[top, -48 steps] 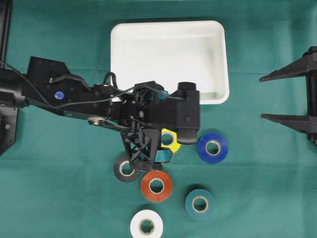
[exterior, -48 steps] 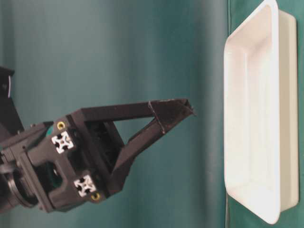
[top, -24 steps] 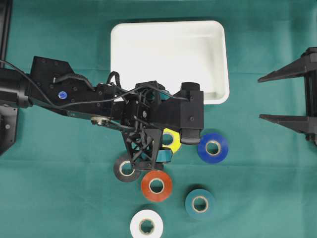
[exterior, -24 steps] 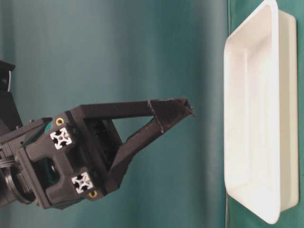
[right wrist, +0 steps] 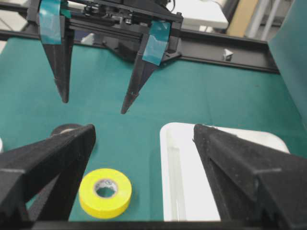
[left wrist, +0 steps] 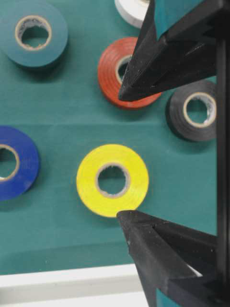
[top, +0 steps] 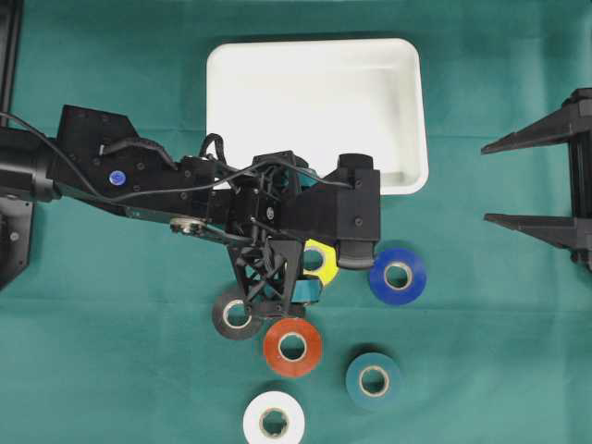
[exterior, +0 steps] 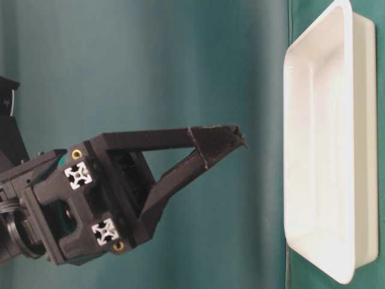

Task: Pick up the tape from a random location and place it into the white case.
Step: 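Lower the left gripper into the yellow roll's hole and close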

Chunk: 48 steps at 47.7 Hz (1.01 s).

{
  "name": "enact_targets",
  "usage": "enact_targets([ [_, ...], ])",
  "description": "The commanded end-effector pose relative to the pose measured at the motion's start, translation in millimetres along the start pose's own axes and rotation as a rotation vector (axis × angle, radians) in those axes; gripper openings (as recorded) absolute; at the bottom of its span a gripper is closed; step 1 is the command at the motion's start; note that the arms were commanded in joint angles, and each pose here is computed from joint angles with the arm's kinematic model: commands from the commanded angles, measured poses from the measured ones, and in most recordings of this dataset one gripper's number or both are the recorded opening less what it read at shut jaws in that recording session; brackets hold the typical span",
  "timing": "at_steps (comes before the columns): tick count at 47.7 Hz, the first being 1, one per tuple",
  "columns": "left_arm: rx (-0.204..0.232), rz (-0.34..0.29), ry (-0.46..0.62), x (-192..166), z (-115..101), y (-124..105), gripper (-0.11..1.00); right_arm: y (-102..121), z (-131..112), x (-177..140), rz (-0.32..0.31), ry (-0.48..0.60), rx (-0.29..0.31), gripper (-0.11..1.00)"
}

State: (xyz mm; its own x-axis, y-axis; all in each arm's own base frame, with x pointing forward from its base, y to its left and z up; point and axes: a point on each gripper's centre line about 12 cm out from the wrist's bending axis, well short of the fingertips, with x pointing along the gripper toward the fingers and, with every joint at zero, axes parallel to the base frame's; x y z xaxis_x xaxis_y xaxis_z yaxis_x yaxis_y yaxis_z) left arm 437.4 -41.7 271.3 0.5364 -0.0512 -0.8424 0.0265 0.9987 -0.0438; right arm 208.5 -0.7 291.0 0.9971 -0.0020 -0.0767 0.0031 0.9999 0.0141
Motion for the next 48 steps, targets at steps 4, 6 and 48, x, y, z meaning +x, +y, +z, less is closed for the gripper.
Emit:
enact_targets([
  [4, 0.002, 0.000, -0.022, -7, 3, -1, 1.00, 0, 11, 2, -0.001, -0.026, -0.003, 0.92],
  [6, 0.002, 0.000, -0.022, -6, 2, -1, 1.00, 0, 11, 2, -0.001, -0.026, -0.003, 0.92],
  [48, -0.017, 0.000, 0.046, 80, -38, -2, 1.00, 0, 10, 2, 0.000, -0.020, -0.012, 0.92],
])
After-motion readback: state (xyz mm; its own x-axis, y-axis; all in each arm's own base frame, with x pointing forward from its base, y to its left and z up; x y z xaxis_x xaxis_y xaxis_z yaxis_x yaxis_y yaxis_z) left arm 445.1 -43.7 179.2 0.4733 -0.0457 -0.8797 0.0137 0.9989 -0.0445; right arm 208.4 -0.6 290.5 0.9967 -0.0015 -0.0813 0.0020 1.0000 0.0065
